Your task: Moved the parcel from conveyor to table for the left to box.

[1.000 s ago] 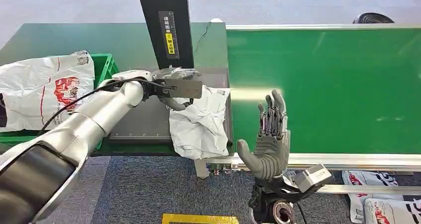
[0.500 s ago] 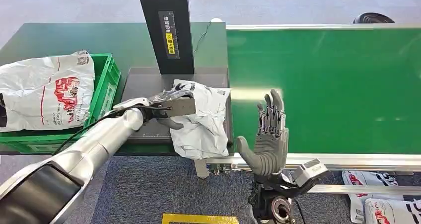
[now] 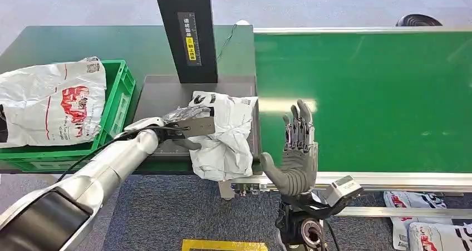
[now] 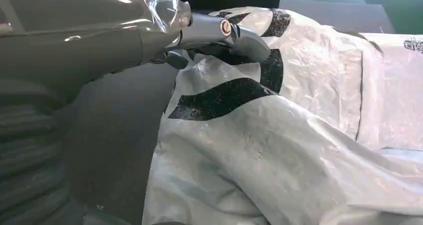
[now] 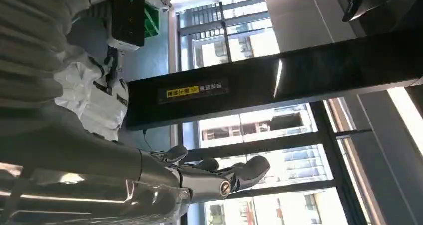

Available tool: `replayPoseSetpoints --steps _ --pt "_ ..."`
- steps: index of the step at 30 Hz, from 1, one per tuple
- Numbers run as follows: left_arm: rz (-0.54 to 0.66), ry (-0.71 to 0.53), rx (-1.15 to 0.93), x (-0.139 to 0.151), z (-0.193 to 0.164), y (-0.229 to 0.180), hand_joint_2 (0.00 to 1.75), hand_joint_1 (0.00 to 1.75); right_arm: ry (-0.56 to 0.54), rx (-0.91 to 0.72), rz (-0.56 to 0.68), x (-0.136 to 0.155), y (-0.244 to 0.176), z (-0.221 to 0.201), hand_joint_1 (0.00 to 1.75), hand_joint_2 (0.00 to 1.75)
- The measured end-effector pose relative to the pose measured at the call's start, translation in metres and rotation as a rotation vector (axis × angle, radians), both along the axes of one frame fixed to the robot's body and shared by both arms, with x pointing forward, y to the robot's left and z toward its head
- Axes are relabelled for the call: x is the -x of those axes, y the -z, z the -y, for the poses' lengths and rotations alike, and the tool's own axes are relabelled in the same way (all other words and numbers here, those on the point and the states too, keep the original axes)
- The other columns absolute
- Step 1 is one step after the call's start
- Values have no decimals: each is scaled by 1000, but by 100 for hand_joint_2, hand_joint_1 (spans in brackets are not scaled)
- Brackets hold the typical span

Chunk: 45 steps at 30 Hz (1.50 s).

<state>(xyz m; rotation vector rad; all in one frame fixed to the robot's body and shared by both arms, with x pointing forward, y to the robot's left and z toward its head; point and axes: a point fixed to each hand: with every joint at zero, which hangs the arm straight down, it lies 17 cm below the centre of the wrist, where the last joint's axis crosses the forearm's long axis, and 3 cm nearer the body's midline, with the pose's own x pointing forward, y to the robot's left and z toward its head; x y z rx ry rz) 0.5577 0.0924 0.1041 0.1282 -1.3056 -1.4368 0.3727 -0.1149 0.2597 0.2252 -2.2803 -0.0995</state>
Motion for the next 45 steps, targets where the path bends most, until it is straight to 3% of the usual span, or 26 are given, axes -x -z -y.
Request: replayPoseSetpoints --steps 6,7,9,34,45 --pt "26 -21 12 -2 -4 2 175 0 -1 0 -2 0 1 0 0 175" --pt "28 -25 12 -2 -4 3 175 138 -1 0 -1 0 0 -1 0 175" --pt "29 -32 14 -2 -6 5 175 175 -1 0 -1 0 0 -1 0 175" --pt "39 -203 170 -3 -50 28 175 175 14 -7 9 7 -4 5 0 175" --pt "126 -347 532 -25 -61 -29 175 175 10 2 7 8 -2 3 0 175"
